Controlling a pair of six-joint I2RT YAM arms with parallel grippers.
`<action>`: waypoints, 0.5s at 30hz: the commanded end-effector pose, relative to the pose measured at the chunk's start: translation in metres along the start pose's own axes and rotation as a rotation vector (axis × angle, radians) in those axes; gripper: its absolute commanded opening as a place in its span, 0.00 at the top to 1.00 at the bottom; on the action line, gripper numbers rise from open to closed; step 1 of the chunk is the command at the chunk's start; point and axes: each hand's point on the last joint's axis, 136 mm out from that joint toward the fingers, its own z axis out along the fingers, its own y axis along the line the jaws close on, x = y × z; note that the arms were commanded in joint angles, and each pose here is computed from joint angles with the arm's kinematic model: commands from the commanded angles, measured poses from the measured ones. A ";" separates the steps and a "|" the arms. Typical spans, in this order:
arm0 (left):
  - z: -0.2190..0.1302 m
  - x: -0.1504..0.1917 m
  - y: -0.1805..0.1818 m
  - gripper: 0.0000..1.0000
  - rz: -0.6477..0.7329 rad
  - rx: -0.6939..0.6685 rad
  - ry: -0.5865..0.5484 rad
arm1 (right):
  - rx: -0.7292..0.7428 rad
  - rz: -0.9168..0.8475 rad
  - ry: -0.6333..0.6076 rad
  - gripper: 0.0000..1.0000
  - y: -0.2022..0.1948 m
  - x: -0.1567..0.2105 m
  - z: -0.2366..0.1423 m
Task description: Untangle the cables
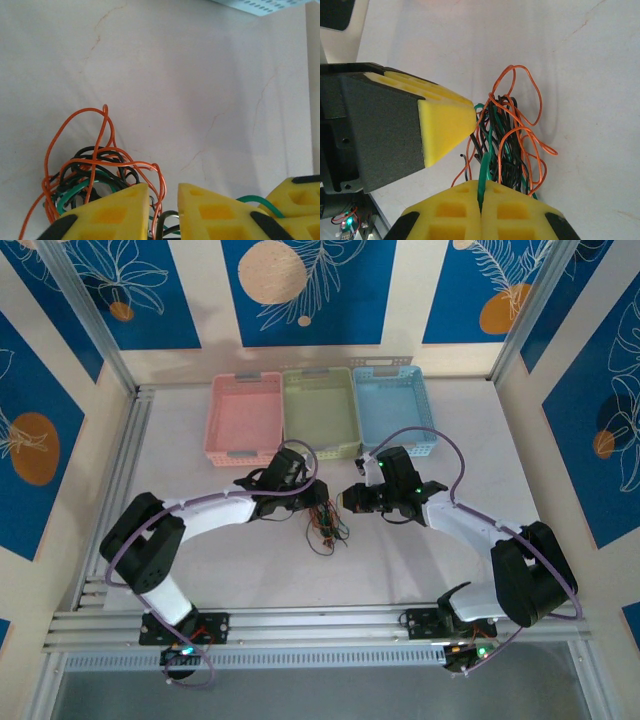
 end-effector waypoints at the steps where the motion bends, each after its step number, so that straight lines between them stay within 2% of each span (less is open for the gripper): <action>1: 0.001 -0.005 -0.010 0.87 0.009 0.038 -0.002 | -0.038 -0.013 -0.004 1.00 0.009 0.001 -0.004; 4: -0.001 -0.005 -0.012 1.00 0.013 0.042 -0.005 | -0.038 -0.014 -0.005 1.00 0.009 0.001 -0.005; 11: -0.016 -0.004 -0.023 1.00 0.042 0.077 -0.011 | -0.028 -0.010 -0.013 1.00 0.007 0.001 -0.006; 15: -0.036 0.002 -0.033 1.00 0.058 0.130 -0.008 | -0.002 0.022 -0.031 1.00 0.000 -0.001 -0.009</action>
